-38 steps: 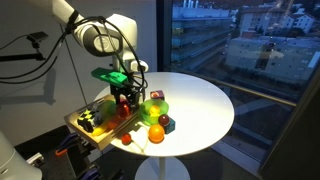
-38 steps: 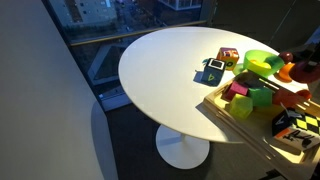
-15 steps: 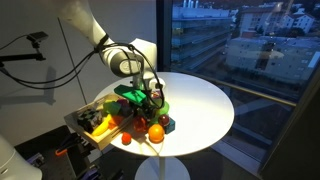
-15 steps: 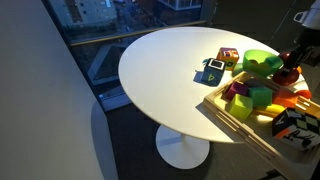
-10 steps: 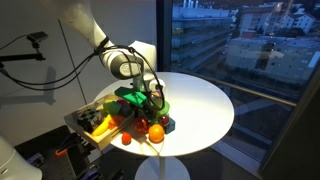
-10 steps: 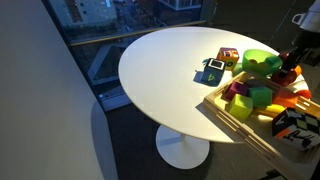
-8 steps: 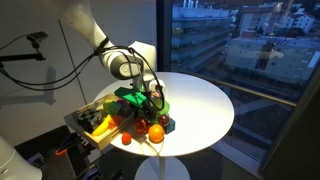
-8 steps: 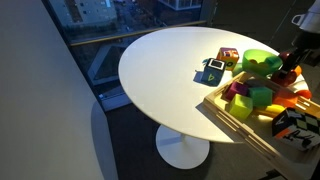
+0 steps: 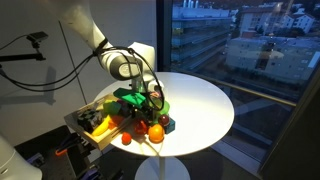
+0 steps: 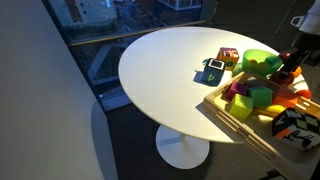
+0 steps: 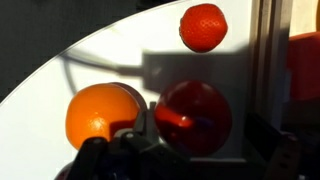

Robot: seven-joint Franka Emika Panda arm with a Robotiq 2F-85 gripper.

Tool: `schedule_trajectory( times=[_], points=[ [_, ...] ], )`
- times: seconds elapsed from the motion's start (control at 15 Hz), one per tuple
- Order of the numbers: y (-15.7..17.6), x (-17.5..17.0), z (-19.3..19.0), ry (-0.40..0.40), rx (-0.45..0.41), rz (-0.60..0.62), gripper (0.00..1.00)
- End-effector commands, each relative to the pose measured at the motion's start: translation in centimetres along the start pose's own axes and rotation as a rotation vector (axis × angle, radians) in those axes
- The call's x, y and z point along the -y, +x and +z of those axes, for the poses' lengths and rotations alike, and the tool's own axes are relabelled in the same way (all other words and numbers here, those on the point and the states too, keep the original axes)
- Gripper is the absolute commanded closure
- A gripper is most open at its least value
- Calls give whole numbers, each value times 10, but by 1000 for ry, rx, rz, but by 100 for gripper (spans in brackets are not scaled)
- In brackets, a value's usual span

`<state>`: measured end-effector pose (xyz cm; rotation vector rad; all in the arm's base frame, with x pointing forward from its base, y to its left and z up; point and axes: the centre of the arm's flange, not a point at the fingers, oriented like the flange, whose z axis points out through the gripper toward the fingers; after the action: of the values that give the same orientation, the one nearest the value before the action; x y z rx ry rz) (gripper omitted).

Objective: Remove the plastic apple from the crate and put it on the table

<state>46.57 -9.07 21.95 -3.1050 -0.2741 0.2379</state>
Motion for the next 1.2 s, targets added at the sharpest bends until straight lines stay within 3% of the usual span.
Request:
schedule_trajectory(
  times=[0.0, 1.13],
  points=[
    [-11, 6, -14, -13, 10, -11, 0],
    [-38, 58, -88, -46, -48, -75, 0]
  ],
)
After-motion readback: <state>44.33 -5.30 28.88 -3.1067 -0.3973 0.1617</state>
